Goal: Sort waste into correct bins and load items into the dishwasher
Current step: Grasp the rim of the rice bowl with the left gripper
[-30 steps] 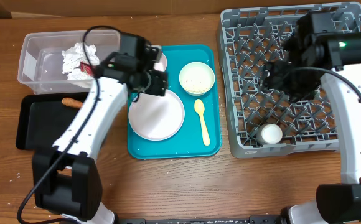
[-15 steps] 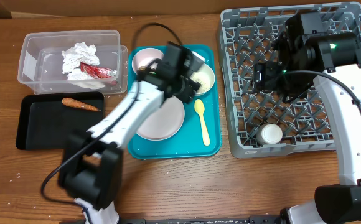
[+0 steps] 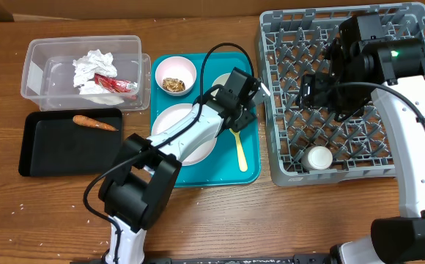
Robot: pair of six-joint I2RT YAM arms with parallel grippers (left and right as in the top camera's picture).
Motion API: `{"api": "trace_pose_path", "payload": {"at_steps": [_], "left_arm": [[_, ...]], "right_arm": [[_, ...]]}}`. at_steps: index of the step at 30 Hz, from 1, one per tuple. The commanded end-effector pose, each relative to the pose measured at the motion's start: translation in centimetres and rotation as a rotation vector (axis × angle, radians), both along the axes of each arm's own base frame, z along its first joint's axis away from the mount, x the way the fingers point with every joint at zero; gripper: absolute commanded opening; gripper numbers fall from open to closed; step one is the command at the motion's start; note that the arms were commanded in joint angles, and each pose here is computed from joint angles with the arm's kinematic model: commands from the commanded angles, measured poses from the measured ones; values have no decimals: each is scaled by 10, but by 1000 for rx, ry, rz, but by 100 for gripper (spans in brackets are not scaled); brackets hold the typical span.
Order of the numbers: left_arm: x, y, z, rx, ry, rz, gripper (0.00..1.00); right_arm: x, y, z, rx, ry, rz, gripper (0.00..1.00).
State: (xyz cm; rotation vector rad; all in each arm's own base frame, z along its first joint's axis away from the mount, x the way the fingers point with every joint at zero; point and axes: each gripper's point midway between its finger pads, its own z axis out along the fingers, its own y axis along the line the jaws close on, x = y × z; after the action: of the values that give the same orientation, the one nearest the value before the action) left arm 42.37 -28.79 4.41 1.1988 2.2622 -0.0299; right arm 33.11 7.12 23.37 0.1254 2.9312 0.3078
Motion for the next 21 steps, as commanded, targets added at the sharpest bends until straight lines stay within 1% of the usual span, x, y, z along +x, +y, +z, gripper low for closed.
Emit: {"api": "trace_pose_path", "payload": {"at_steps": [1, 2, 4, 12, 14, 16, 18, 21], "left_arm": [[7, 2, -13, 25, -1, 8, 52], [6, 3, -18, 27, 11, 15, 42], [5, 3, -19, 22, 20, 31, 35], [5, 3, -18, 7, 23, 59, 33], [6, 3, -16, 0, 23, 76, 28], [10, 4, -13, -9, 18, 109, 19], [11, 3, -9, -20, 19, 121, 12], [14, 1, -5, -36, 19, 141, 11]], "right_arm": [[1, -1, 12, 2, -42, 0, 84], [1, -1, 12, 2, -42, 0, 84], [1, -1, 12, 2, -42, 1, 84], [2, -3, 12, -6, -44, -2, 84], [2, -4, 11, -15, -45, -4, 84], [2, -4, 12, -15, -45, -4, 84], [2, -4, 12, -15, -45, -4, 85], [2, -4, 11, -16, -44, -4, 85]]}}
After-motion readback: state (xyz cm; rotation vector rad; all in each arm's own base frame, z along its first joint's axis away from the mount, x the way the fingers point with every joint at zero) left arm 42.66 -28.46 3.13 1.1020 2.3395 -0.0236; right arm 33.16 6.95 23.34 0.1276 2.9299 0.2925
